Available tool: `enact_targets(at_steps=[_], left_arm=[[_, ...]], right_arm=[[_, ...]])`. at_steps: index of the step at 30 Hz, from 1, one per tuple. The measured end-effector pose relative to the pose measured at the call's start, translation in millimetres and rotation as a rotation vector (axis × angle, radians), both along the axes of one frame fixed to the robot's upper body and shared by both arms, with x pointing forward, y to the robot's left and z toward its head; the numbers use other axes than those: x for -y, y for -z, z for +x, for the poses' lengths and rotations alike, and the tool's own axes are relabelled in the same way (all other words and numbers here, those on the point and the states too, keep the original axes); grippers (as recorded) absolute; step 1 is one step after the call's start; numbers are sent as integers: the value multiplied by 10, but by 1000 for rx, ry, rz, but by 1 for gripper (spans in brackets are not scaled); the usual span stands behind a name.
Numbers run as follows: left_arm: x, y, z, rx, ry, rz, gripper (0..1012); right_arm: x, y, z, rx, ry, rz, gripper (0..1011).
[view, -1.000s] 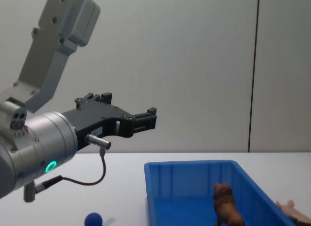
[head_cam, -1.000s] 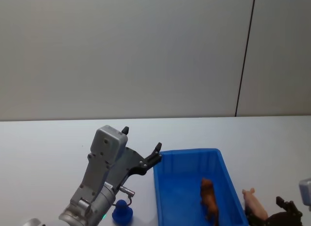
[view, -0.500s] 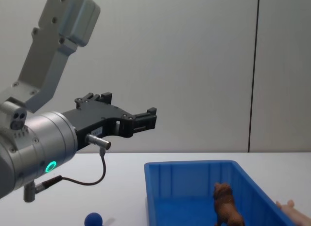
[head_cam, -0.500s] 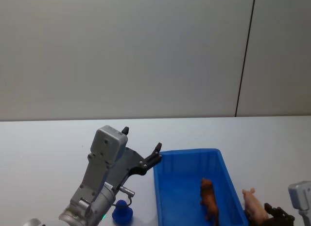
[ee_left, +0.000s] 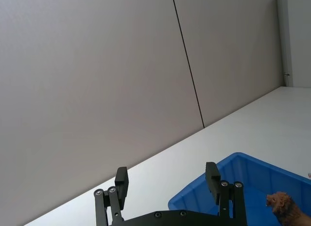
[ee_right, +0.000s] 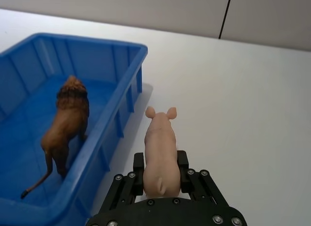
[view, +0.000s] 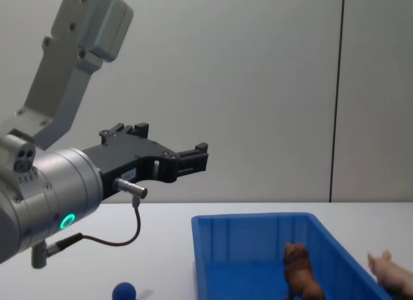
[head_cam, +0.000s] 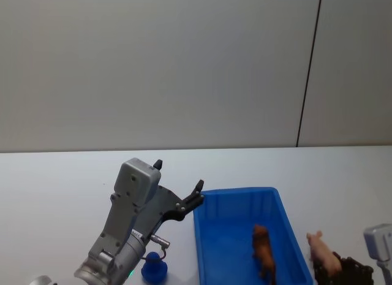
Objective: Pick up the two dolls from the table and place them into the box.
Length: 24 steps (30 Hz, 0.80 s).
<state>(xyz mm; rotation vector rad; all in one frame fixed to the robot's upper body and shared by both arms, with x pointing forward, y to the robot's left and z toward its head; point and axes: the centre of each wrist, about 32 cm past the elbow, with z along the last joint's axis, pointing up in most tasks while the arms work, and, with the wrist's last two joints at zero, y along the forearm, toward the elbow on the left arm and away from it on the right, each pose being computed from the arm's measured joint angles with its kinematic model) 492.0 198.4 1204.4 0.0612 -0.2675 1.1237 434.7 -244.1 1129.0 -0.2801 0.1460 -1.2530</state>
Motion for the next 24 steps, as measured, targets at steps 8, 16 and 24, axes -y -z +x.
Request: enact_targets(at_steps=[8, 16, 24], left_arm=[[0, 0, 0, 0, 0, 0, 1001], [0, 0, 0, 0, 0, 0, 1002], [0, 0, 0, 0, 0, 0, 1001]], right_arm=[[-11, -159, -1, 71, -6, 3, 382], [-81, -333, 50, 144, -52, 26, 381], [-250, -460, 150, 188, -138, 63, 382]])
